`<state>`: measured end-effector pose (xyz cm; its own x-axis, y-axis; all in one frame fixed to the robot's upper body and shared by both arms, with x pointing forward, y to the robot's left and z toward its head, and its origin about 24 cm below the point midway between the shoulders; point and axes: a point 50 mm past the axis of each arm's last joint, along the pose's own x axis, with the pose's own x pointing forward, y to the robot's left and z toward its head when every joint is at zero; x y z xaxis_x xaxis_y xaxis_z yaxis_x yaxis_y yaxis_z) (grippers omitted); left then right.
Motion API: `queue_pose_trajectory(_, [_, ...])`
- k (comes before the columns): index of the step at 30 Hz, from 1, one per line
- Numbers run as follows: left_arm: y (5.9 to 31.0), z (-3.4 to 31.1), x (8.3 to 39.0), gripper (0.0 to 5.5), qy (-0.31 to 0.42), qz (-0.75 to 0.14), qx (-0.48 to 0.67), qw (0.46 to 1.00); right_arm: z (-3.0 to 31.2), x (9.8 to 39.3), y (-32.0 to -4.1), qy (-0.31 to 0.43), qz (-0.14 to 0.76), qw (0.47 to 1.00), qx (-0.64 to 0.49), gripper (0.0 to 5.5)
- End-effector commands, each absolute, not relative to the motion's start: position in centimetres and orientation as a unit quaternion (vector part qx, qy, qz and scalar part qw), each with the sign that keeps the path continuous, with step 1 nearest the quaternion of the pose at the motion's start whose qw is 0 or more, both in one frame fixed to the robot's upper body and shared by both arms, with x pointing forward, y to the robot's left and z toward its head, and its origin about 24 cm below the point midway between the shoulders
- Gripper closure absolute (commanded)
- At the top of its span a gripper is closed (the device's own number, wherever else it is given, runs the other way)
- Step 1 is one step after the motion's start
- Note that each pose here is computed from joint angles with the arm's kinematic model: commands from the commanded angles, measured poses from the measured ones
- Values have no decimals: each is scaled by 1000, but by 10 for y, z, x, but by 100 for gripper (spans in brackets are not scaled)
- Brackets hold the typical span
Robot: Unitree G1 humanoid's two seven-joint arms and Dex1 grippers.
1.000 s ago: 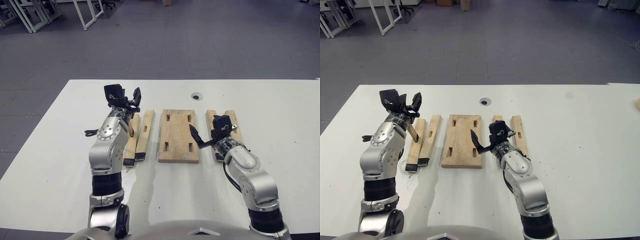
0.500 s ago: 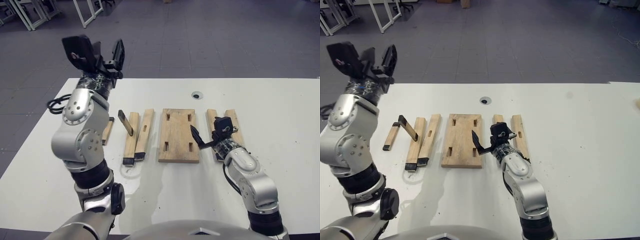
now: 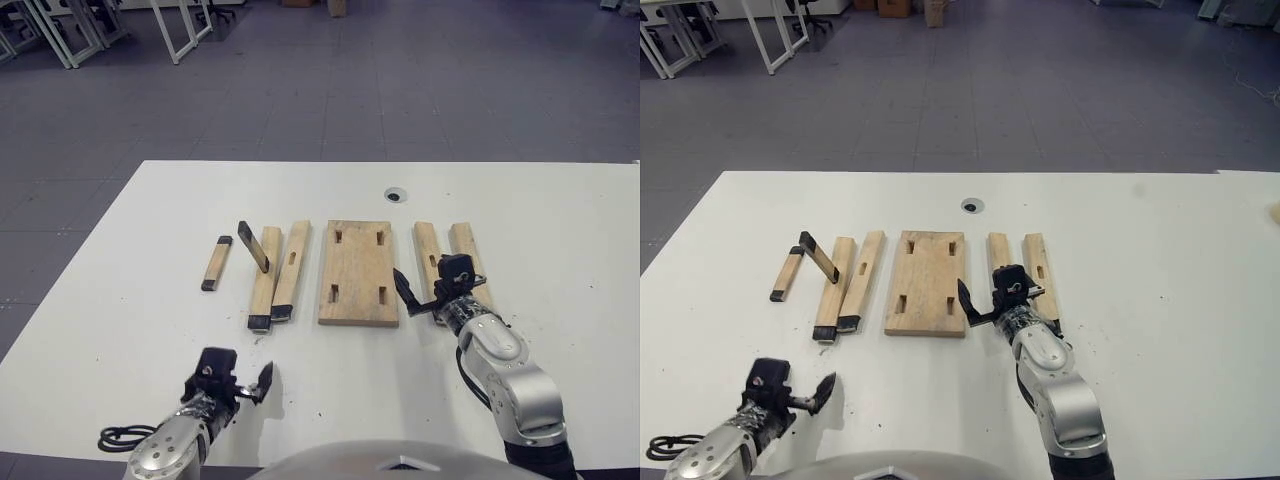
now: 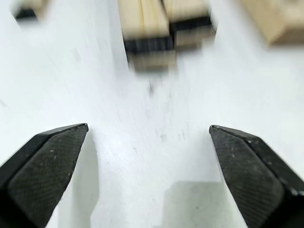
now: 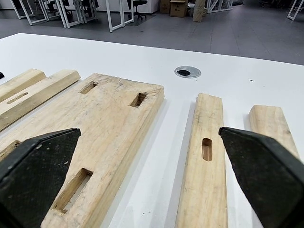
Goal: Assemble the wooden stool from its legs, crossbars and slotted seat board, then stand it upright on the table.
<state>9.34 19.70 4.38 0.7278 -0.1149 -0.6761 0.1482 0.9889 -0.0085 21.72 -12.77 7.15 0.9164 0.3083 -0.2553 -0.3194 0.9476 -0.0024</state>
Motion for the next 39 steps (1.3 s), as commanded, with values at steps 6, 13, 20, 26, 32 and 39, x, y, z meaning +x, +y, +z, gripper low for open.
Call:
queue_pose_trajectory(6, [204,-2,142,78,398,-5,20,917,78,225,-127,117,170,978,-29,12])
queue_pose_trajectory(13, [201,-7,162,97,387,28,1,922,82,227,-128,115,172,978,-33,12])
queue_pose_trajectory(20, [197,-10,153,200,400,31,-18,916,86,230,-129,116,164,979,-29,12])
queue_pose_trajectory(26, [203,-16,153,287,396,45,-19,917,86,231,-130,122,158,979,-29,12])
queue_pose_trajectory(32, [196,2,176,346,311,8,-47,949,86,239,-138,132,125,982,-48,12])
queue_pose_trajectory(39, [195,138,252,346,-32,-79,-36,996,106,271,-171,109,115,986,-43,0])
